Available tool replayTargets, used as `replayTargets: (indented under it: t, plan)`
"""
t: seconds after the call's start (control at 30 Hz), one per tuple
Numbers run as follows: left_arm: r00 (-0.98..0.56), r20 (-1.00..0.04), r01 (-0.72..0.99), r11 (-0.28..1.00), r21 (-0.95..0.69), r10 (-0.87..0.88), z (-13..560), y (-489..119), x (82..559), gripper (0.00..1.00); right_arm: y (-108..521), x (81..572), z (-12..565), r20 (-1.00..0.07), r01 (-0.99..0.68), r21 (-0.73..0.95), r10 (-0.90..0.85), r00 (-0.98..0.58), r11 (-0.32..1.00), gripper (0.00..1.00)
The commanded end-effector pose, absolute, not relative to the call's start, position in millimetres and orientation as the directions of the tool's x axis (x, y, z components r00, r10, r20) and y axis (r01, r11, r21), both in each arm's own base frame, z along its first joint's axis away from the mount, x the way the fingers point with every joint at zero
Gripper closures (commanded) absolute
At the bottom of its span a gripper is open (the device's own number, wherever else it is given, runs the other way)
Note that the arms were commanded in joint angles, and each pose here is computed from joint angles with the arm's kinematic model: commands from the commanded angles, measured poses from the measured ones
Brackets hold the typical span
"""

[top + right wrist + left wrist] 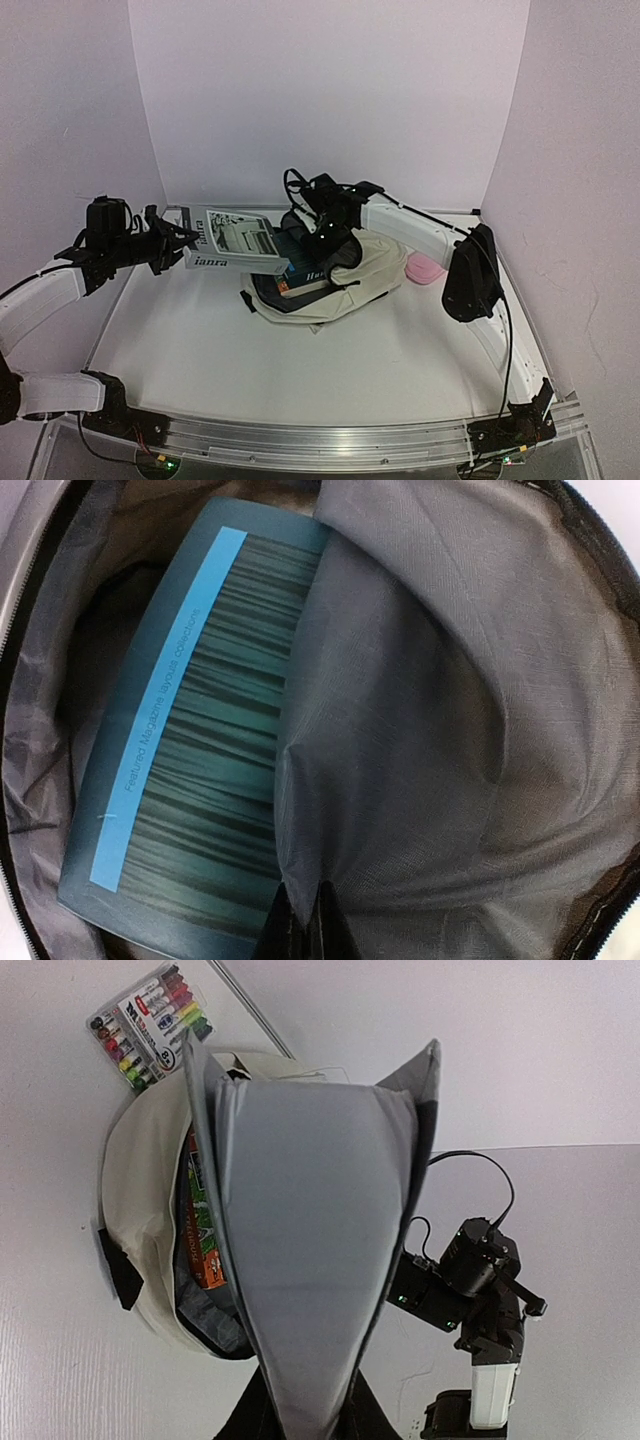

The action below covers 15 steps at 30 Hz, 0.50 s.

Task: Pack the student bag
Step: Place the book in the student bag.

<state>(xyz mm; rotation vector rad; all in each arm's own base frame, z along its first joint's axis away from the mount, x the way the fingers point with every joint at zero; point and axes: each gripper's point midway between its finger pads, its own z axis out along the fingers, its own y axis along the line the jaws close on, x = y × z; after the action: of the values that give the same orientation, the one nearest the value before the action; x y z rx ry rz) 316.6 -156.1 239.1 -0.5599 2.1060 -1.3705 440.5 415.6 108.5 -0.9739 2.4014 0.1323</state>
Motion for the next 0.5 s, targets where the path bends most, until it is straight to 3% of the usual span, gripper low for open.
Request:
replayTargets:
  t: [0.0, 0.47]
  plan:
    - [-0.786, -0.249, 0.042, 0.353, -0.935, -0.566, 256, -167, 315, 0.83, 408, 452, 187, -0.641, -0.629, -0.108, -0.537, -0.548, 0.770, 1.00]
    - [-0.847, -0.128, 0.010, 0.225, -0.974, -0.516, 234, -190, 346, 0.86, 414, 442, 279, -0.782, -0.670, 0.027, -0.401, -0.477, 0.742, 1.00]
